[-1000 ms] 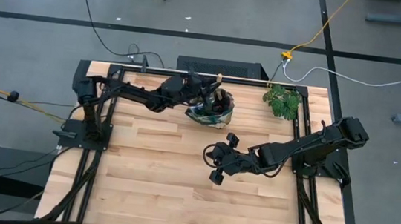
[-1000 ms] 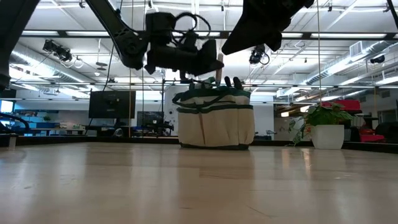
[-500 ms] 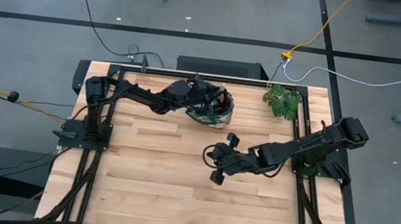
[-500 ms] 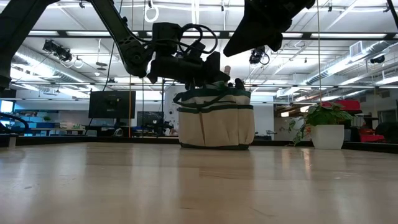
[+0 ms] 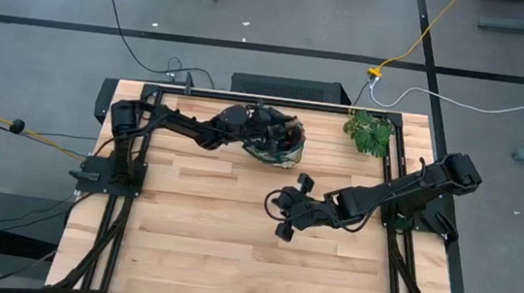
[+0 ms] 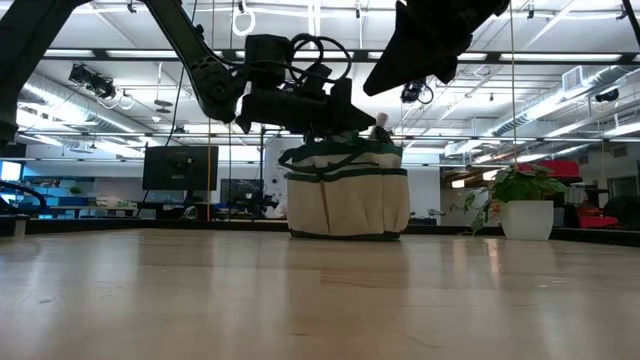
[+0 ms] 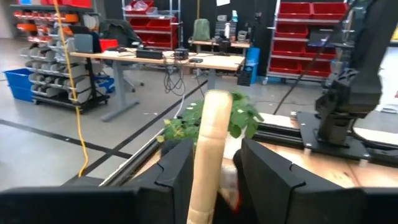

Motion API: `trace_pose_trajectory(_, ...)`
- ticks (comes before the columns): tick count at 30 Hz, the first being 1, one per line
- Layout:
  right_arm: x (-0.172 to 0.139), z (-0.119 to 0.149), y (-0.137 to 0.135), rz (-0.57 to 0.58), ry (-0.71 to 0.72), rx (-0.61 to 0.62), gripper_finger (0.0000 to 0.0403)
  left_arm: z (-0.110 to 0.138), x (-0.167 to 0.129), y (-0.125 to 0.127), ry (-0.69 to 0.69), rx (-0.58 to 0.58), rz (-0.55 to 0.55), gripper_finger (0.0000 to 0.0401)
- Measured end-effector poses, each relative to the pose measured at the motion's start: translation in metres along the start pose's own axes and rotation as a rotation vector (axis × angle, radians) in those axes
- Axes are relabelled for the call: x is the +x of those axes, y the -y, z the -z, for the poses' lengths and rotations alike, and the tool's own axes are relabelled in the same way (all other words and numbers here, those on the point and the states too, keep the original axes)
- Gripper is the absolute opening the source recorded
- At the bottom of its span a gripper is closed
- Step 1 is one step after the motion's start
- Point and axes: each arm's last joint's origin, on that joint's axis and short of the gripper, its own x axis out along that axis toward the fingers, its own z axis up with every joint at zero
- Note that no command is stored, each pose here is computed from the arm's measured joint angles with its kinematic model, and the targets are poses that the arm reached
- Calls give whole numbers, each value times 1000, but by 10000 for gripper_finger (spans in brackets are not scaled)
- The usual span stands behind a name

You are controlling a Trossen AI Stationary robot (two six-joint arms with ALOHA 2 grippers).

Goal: Pick & Place Garden tools in Gardening bag
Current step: Put the hand cultivator into the tool bag, then return to home position

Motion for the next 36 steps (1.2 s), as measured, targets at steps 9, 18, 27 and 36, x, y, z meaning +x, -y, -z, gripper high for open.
trace_pose_trajectory(9, 0, 1, 2, 50, 4, -8, 0, -27, -10, -1, -25, 16, -9, 146)
trace_pose_trajectory(18, 1, 0, 7, 115, 21, -10, 0, -64, -31, 2, -63, 30, -9, 147)
trace_pose_trajectory(27, -7, -11, 23, 133, 39, -13, 0, -94, -72, 7, -279, 91, 103, 147)
trace_pose_trajectory(36, -35, -18, 47, 139, 86, -34, 0, -97, -127, 18, -358, 151, 144, 129)
